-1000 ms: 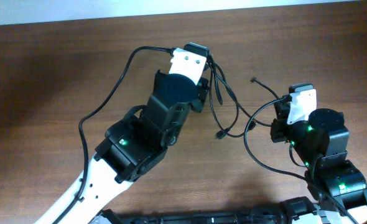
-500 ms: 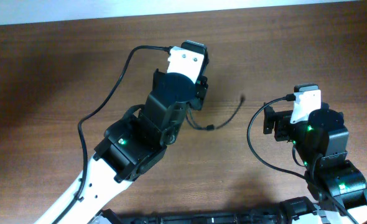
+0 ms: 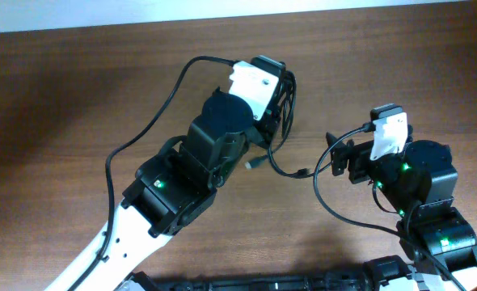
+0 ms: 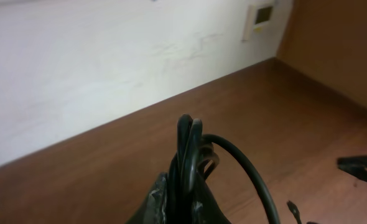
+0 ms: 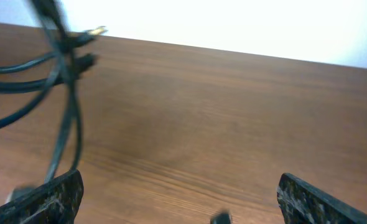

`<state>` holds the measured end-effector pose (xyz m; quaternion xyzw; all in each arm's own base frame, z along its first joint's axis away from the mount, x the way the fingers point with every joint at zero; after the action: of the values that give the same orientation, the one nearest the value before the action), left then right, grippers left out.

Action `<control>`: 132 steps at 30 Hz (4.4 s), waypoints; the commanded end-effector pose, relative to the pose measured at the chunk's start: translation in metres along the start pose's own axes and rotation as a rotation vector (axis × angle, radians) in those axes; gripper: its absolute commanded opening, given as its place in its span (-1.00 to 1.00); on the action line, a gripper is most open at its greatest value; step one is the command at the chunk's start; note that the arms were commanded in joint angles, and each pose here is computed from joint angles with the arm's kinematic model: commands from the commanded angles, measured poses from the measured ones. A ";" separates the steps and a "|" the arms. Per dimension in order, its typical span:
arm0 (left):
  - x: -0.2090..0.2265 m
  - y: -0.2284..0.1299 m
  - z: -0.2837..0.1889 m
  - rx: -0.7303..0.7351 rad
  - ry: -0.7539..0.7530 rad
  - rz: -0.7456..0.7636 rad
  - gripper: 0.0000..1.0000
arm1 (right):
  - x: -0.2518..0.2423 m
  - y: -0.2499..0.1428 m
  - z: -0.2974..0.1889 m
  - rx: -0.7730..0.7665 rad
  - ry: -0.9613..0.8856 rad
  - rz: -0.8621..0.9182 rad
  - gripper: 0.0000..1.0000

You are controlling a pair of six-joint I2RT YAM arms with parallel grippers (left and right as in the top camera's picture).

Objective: Untangle cables

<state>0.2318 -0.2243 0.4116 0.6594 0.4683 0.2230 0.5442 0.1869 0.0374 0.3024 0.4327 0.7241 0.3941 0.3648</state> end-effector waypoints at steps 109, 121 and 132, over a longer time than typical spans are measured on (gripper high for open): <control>0.003 0.018 -0.048 -0.052 -0.254 0.428 -1.00 | 0.025 0.060 0.039 -0.266 0.773 0.446 -0.13; 0.006 0.003 -0.048 0.048 -0.271 0.510 -1.00 | 0.025 0.061 0.039 -0.272 0.771 0.440 -0.13; 0.006 0.005 -0.049 0.034 -0.266 0.512 -1.00 | 0.025 0.060 0.039 -0.271 0.771 0.440 -0.92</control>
<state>0.2041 -0.1973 0.4144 0.8022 0.2338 0.2466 0.4909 0.2335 0.0900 0.3318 0.3540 0.6394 0.6821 0.0255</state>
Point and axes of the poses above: each gripper's point midway between its finger pads, its own z axis out along the fingers, its own x axis along the line the jaws close on, y = z × x, the point moved 10 cm from there along -z, back along the fingers, and after that the axes turned 14 degrees about -z, right-handed, at the moved point
